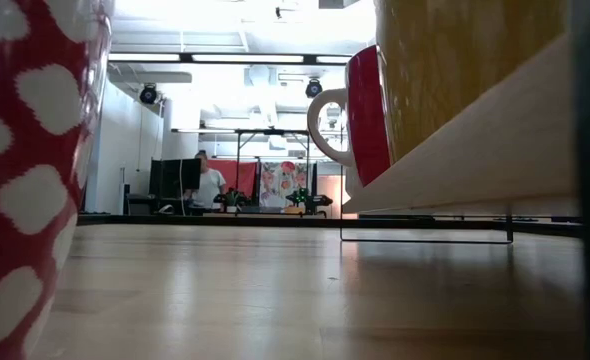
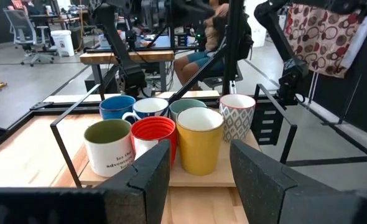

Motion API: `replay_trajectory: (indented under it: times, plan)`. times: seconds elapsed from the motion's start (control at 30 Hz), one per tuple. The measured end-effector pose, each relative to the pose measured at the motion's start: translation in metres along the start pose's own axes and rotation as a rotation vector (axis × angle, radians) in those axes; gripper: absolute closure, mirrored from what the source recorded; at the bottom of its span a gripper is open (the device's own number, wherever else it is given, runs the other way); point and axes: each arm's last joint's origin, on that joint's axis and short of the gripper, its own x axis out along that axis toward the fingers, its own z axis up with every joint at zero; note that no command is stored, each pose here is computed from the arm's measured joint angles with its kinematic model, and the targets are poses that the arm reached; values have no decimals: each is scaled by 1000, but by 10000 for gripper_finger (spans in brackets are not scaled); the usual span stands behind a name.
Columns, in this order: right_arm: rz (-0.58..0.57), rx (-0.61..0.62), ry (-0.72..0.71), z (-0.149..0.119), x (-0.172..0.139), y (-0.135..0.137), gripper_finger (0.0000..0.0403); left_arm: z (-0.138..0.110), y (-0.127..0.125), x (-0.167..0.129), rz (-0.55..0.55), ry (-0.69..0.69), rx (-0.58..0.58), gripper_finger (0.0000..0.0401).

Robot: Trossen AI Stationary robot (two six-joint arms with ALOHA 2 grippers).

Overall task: Place coffee mugs
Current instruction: Put the red and white mug on the shelf

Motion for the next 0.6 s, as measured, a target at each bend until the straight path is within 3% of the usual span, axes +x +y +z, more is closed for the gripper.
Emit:
replay_trajectory:
  times: [0.4,0.6]
  plan:
    - [92,-10,-131,-74,-19,-6,295,-1,0,0,1,4,6,247]
    - [105,-13,-121,-85,-20,-7,295,-1,0,0,1,5,5,247]
